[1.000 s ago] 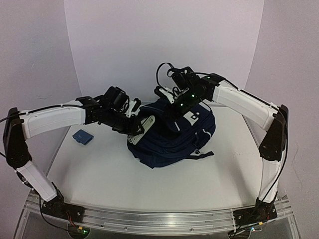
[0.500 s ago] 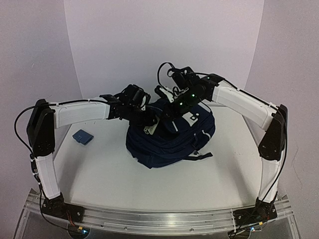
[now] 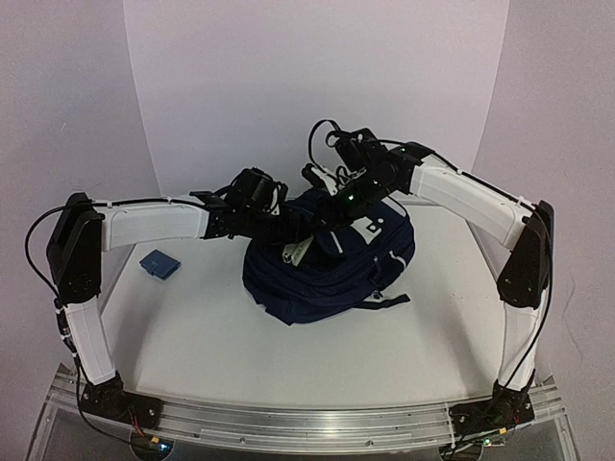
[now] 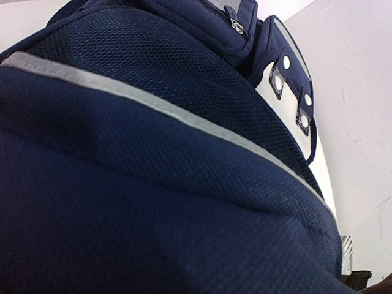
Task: Pack the student bag
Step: Place the stationery in the student bag.
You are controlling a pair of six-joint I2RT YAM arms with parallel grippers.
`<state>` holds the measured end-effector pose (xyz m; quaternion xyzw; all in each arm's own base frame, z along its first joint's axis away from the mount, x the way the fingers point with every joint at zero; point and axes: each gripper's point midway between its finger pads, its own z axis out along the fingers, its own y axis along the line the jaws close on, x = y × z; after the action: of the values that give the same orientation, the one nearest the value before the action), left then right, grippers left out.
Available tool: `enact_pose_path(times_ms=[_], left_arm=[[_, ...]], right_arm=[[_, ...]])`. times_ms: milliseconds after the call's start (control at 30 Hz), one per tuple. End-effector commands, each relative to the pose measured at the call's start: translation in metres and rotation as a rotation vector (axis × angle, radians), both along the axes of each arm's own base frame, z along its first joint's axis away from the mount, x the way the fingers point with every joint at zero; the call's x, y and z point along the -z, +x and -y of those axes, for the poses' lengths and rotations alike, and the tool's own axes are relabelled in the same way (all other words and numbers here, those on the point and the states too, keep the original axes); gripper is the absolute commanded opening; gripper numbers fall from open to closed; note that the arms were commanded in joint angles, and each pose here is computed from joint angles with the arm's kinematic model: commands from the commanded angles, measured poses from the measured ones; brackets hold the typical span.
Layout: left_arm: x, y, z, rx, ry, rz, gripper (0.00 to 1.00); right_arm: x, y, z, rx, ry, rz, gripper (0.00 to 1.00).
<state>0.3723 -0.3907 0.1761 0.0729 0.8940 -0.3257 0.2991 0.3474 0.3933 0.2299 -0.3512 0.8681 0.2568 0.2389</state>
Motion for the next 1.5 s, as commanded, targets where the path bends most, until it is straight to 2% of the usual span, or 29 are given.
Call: enact_pose_path(times_ms=[0,167,467,600,933,1133,1467], left_arm=[[-0.069,-0.005,0.008,-0.007,-0.188,0.102,0.63],[-0.072,-0.014,-0.001,-0.016,-0.167,0.115,0.64],[-0.065,-0.035,-0.026,-0.04,-0.117,0.118,0.81],[-0.054,-0.048,-0.029,-0.011,-0.127,0.072,0.82],[-0.021,-0.059,-0.033,-0.016,-0.13,-0.005,0.73],[-0.015,-0.054,-0.016,0.034,-0.144,-0.003,0.64],[-0.029,-0.048,0.019,0.14,-0.264,0.022,0.32]], right_arm=[[-0.022,0.002,-0.02,-0.037,0.104,0.039,0.0],[-0.021,0.003,-0.018,-0.034,0.102,0.038,0.0],[-0.02,0.002,-0.018,-0.038,0.107,0.031,0.0],[-0.02,0.001,-0.018,-0.043,0.107,0.029,0.0],[-0.022,-0.002,-0.017,-0.053,0.114,0.026,0.0],[-0.022,-0.004,-0.019,-0.059,0.121,0.018,0.0],[-0.023,-0.005,-0.021,-0.062,0.134,0.009,0.0]])
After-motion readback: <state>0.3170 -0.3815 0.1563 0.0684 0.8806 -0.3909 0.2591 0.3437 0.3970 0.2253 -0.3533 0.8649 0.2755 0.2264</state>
